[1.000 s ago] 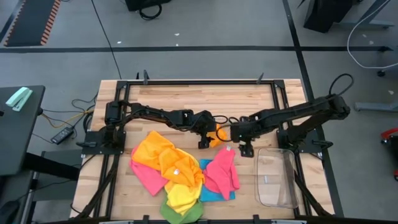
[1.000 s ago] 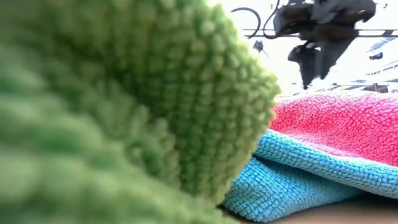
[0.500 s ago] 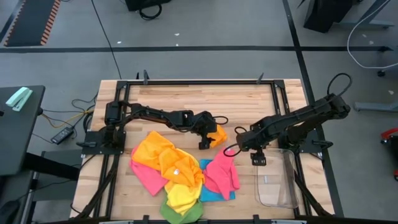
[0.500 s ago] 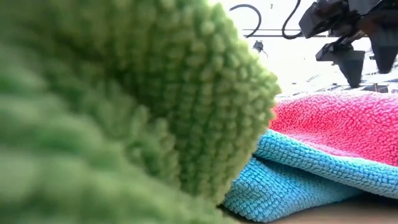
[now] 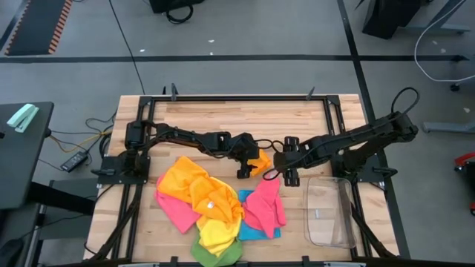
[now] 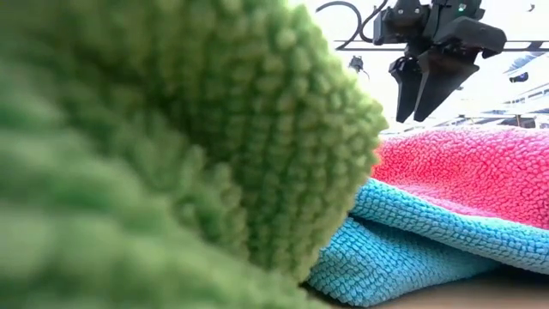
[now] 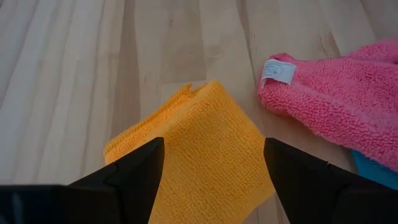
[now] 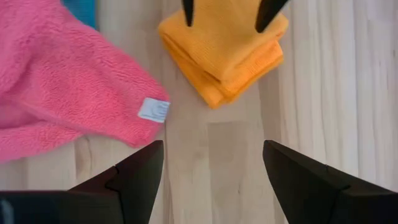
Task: Fold microfiber towels
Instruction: Put the folded orange towel into the transparent bin
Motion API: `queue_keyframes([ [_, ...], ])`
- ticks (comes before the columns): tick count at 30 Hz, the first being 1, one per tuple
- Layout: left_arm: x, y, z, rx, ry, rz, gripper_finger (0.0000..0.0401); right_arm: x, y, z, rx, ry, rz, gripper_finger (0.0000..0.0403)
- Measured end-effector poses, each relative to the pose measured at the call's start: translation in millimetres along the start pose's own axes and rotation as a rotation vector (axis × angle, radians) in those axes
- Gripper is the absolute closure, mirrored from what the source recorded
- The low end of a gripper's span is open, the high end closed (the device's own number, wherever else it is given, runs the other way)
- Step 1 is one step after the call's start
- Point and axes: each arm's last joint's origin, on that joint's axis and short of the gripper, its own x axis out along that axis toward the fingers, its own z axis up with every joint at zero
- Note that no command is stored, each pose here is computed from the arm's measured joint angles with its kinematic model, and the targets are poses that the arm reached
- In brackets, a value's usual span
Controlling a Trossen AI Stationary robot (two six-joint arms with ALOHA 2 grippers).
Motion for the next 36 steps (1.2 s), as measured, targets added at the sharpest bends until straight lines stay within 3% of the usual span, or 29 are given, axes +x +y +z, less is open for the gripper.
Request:
queue_keyframes([
  [11,-10,-9,4,0.241,0.018,-0.015,0.0115,1,-4,3,0.026,-0.022,-0.001,0.0118],
  [16,-15,-8,8,0.223,-0.002,-0.002,0.0115,14,-14,6,0.107,-0.071,-0.004,0.0118],
  [19,-16,-7,8,0.180,0.009,0.014,0.0115,32,-23,4,0.205,-0.120,0.063,0.0118],
  [25,-24,-2,2,0.178,0.119,0.142,0.0117,60,-44,-3,0.425,-0.208,0.168,0.0118],
  [31,-39,7,8,0.100,0.083,0.159,0.0154,73,-60,-10,0.622,-0.229,0.228,0.0118],
  [36,-36,6,-4,0.065,0.111,0.152,0.0192,76,-68,-11,0.673,-0.224,0.219,0.0118],
])
